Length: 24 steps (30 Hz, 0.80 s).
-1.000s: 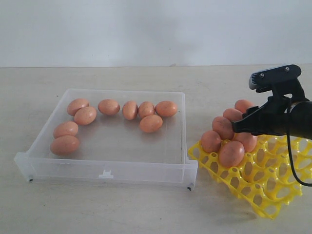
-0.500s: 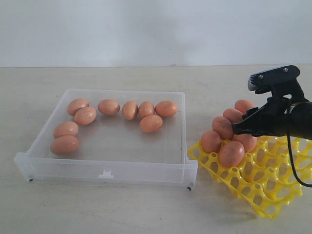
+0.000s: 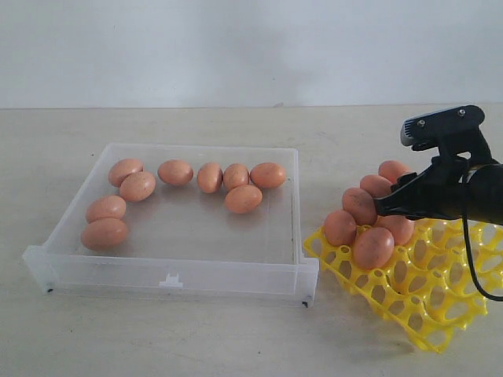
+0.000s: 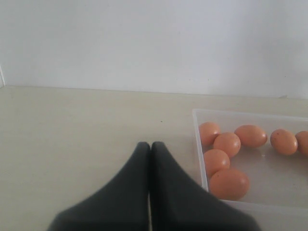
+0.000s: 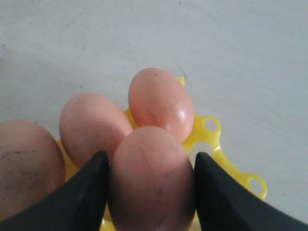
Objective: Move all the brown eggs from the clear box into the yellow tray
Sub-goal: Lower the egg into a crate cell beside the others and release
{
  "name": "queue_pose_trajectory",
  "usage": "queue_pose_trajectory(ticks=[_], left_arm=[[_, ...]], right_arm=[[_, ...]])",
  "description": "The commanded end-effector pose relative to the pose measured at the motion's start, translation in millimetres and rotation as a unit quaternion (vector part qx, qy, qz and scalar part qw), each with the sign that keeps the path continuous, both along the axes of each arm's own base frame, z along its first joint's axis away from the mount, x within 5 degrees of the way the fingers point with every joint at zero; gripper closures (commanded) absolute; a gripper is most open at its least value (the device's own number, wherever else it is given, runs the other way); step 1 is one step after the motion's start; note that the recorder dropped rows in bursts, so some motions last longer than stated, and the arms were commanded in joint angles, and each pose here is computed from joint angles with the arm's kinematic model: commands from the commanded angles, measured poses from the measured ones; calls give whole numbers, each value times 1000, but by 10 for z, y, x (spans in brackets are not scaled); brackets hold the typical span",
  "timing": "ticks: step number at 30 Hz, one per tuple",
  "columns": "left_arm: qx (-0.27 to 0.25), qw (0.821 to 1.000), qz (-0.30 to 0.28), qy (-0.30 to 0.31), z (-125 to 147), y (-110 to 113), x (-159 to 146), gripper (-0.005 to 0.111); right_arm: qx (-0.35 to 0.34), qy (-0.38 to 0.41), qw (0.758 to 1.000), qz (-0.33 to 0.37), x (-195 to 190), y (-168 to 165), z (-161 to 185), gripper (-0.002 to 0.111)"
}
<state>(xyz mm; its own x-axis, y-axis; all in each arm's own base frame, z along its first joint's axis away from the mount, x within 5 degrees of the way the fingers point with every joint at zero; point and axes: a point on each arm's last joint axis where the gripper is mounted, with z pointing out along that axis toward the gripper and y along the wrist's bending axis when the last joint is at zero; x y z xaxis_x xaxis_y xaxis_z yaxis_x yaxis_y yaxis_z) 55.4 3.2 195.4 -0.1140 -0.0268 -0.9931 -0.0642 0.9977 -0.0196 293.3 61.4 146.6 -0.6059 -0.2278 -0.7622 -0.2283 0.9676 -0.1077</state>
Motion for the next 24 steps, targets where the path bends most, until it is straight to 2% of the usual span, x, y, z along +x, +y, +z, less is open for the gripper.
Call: queue_pose_trajectory(ticks=[1,24], left_arm=[[2,1000,0,0,-7,1,4,111],[2,1000,0,0,-7,1,4,111]], right_arm=[[10,-26,1000,-13,27,-24,97,104],[13,-15,1000,-14,6,-24,108,102]])
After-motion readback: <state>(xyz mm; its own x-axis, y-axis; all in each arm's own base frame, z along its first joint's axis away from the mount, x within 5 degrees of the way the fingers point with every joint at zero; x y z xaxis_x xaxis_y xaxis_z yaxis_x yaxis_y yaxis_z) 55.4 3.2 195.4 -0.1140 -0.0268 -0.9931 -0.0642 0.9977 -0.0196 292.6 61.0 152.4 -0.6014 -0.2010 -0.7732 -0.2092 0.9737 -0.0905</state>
